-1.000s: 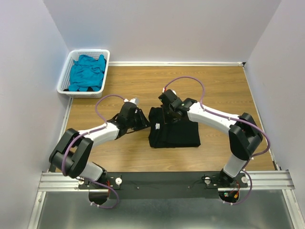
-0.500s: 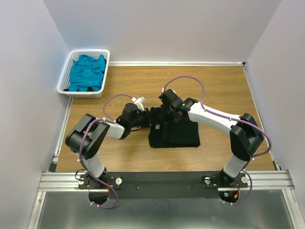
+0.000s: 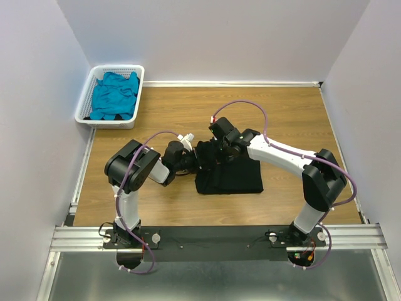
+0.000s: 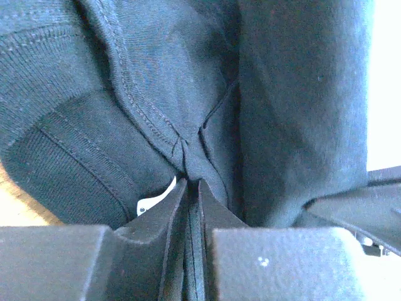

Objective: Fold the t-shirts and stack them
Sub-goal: Fold the tshirt

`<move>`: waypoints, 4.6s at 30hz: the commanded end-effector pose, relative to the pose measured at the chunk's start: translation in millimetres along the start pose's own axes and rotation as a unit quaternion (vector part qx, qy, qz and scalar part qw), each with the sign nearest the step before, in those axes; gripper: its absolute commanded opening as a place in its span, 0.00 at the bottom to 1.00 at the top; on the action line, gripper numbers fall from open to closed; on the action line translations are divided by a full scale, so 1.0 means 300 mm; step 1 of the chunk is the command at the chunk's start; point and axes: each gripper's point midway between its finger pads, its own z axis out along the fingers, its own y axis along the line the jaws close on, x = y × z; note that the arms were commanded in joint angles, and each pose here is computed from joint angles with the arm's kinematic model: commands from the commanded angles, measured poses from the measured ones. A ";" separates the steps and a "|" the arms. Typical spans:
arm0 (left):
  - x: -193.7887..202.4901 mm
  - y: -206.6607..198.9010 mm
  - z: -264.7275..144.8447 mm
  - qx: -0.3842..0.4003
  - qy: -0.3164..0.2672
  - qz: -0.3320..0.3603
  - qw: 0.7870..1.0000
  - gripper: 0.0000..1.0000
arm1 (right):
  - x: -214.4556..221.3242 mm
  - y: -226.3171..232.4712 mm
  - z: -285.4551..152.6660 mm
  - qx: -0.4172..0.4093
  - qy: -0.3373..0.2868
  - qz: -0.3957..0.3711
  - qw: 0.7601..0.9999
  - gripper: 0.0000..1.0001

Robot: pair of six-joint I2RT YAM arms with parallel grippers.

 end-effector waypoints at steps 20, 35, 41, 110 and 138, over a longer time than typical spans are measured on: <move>0.029 0.046 0.004 -0.032 0.001 -0.008 0.999 0.17 | -0.028 0.162 -0.043 -0.096 0.025 -0.032 0.995 0.01; 0.025 0.048 0.005 -0.034 -0.001 -0.008 0.999 0.17 | 0.039 0.197 -0.017 -0.115 0.075 -0.034 0.990 0.01; 0.025 0.045 0.005 -0.034 -0.001 -0.006 0.999 0.17 | 0.015 0.199 -0.022 -0.107 0.074 -0.030 0.991 0.01; 0.105 -0.171 -0.223 -0.220 0.074 0.048 0.971 0.40 | 0.249 -0.270 -0.216 -0.139 0.027 0.202 0.969 0.37; -0.172 -0.144 -0.231 -0.225 0.003 0.082 0.971 0.63 | -0.002 -0.368 -0.284 -0.248 -0.092 0.251 0.931 0.26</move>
